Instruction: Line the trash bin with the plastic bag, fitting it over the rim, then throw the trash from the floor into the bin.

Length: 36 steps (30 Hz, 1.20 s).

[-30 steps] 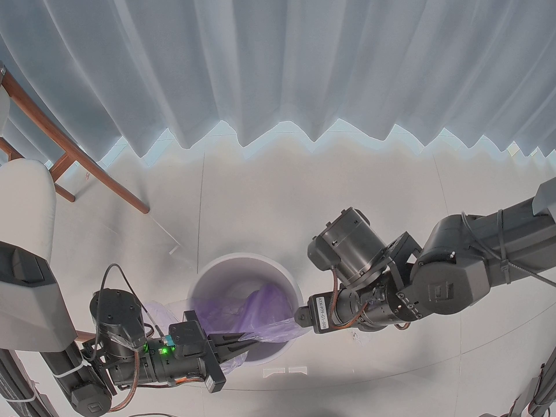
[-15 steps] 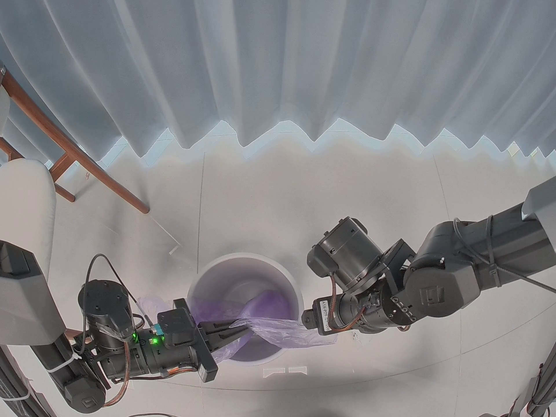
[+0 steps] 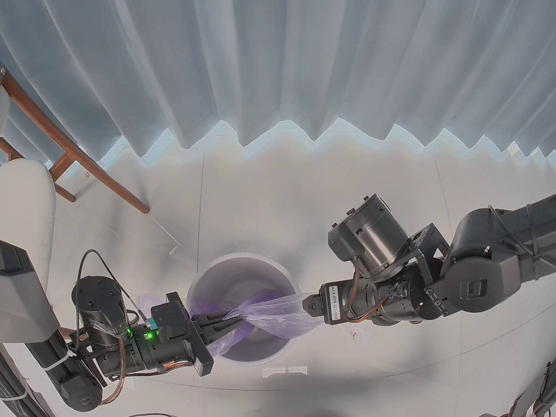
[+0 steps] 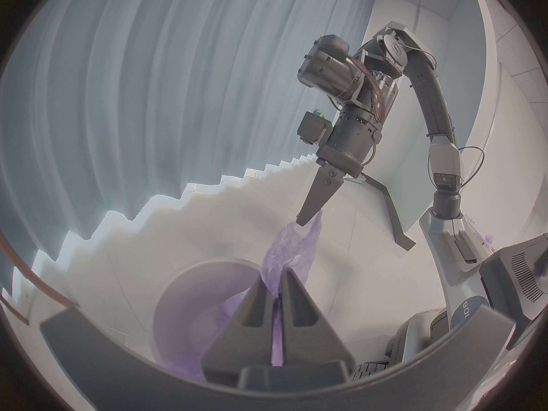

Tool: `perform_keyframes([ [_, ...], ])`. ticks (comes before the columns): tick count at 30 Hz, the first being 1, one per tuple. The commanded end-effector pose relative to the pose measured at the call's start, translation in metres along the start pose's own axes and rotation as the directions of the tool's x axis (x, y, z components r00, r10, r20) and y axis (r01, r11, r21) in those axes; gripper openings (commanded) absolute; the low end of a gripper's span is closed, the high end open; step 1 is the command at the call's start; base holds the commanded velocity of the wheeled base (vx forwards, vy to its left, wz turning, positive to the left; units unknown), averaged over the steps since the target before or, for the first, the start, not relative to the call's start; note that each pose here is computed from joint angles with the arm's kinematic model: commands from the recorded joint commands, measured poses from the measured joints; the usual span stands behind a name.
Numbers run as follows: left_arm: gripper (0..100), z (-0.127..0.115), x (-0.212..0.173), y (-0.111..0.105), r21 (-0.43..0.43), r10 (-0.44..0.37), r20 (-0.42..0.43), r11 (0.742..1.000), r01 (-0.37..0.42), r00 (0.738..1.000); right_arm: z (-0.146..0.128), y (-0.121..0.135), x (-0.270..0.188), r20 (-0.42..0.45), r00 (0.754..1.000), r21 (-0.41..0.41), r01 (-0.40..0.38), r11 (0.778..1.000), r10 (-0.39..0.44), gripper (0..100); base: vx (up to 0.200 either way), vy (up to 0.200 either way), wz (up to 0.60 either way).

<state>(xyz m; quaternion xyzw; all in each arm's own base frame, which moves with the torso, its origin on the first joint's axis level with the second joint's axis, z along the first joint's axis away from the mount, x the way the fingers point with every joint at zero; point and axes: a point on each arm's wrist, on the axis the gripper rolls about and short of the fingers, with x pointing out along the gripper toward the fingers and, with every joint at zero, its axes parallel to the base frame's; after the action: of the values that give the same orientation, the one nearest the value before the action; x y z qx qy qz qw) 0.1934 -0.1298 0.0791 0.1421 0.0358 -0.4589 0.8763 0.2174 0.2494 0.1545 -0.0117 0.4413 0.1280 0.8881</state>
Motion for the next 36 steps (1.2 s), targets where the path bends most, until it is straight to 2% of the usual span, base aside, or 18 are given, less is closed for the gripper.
perform_keyframes([
  [1,0,0.000,0.000,0.000,-0.001,0.001,-0.001,1.000,-0.001,1.000,-0.006,0.004,-0.007,0.025,0.999,-0.010,-0.034,0.999,0.035,100,0.000,0.000,0.00],
  [7,0,0.004,-0.001,0.001,0.006,0.007,0.018,1.000,-0.007,1.000,-0.021,0.011,0.012,-0.037,0.999,-0.048,-0.019,0.999,0.017,100,0.000,0.000,0.00],
  [12,0,0.009,-0.002,0.009,0.013,0.043,0.044,0.999,-0.043,0.998,-0.025,0.013,0.023,-0.062,0.998,-0.061,-0.004,0.998,0.000,100,0.000,0.000,0.00],
  [16,0,0.010,-0.003,0.007,0.016,0.034,0.047,0.999,-0.035,0.998,-0.027,0.014,0.036,-0.080,0.997,-0.068,0.016,0.998,-0.021,100,0.000,0.000,0.00],
  [21,0,0.013,-0.005,0.007,0.019,0.036,0.060,0.999,-0.037,0.998,-0.011,0.009,0.042,-0.027,1.000,-0.027,0.009,1.000,-0.010,100,0.000,0.000,0.00],
  [29,0,0.015,-0.006,0.007,0.016,0.042,0.064,0.999,-0.043,0.997,-0.001,0.014,0.041,0.023,1.000,-0.026,0.001,1.000,0.000,100,0.000,0.000,0.00],
  [30,0,0.015,-0.006,0.008,0.016,0.044,0.066,0.999,-0.046,0.997,0.002,0.015,0.040,0.043,0.999,-0.017,-0.011,1.000,0.012,0,0.000,0.000,0.00],
  [36,0,0.014,-0.003,0.007,-0.009,0.046,0.060,0.999,-0.045,0.997,0.013,0.015,0.033,0.117,0.992,0.021,-0.058,0.998,0.056,0,0.000,0.000,0.00],
])
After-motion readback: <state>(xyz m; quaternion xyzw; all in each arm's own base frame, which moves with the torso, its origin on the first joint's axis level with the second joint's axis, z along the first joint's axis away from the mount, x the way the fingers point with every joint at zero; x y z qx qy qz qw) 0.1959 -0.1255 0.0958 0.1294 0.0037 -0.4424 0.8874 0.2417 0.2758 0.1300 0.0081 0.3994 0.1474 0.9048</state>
